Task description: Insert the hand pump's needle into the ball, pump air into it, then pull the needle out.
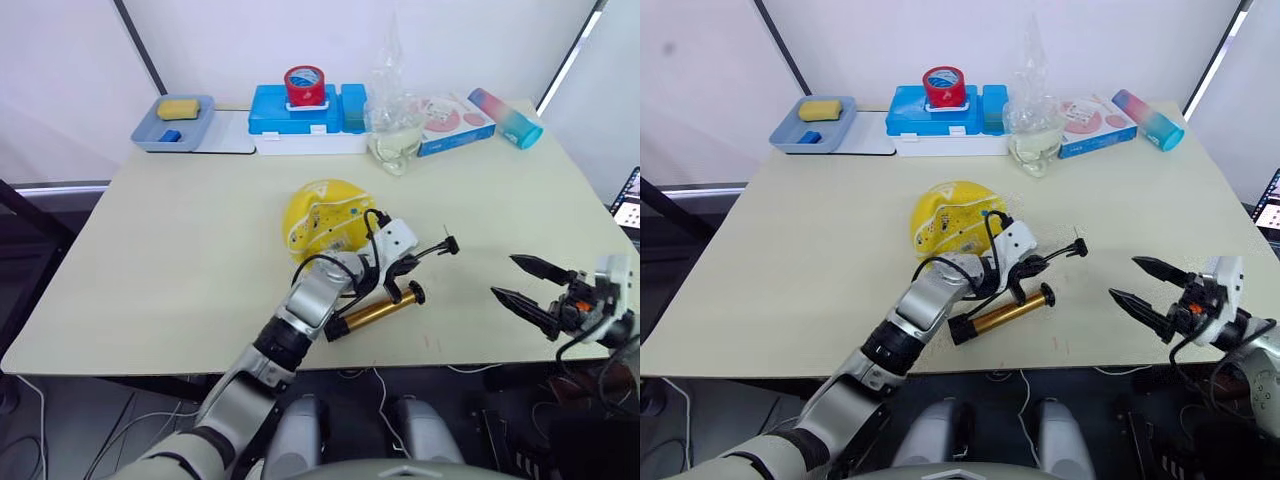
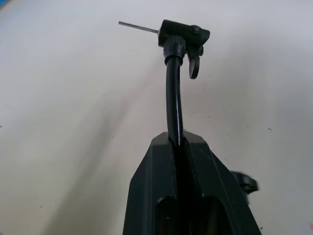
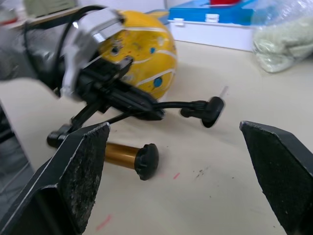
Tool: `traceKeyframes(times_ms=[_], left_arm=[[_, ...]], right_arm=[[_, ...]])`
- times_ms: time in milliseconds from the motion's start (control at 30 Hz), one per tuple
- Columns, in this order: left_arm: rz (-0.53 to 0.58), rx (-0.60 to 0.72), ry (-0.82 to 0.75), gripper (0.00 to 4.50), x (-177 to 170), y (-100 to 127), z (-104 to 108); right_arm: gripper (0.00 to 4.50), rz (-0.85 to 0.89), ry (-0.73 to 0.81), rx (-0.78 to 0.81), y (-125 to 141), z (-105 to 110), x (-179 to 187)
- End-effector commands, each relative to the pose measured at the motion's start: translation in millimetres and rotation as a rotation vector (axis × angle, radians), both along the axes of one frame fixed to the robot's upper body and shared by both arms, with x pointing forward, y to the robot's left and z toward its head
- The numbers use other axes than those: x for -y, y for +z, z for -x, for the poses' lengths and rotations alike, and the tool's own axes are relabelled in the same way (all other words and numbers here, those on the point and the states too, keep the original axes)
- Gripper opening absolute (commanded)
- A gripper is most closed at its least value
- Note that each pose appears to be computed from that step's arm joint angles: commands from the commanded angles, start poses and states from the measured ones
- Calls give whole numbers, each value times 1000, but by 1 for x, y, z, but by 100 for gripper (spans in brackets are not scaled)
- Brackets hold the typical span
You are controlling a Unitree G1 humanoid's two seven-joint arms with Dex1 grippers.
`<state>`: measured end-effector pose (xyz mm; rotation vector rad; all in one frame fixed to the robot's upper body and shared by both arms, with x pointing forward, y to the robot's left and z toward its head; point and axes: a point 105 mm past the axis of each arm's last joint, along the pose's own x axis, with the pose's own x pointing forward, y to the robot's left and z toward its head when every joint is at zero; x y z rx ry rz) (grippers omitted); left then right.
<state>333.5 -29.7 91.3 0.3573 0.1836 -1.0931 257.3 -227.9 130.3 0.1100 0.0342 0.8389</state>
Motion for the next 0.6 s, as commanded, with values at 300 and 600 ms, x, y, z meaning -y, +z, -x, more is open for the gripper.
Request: traceKeyframes(times_ms=[300,600], left_arm=[[210,161,-46,4,7,16,10],[300,128,-56,4,15,15,17]], right_arm=[[450,-304,-109,-192,6,-18,-34],[450,-442,-168,-243,7,-34,-48]])
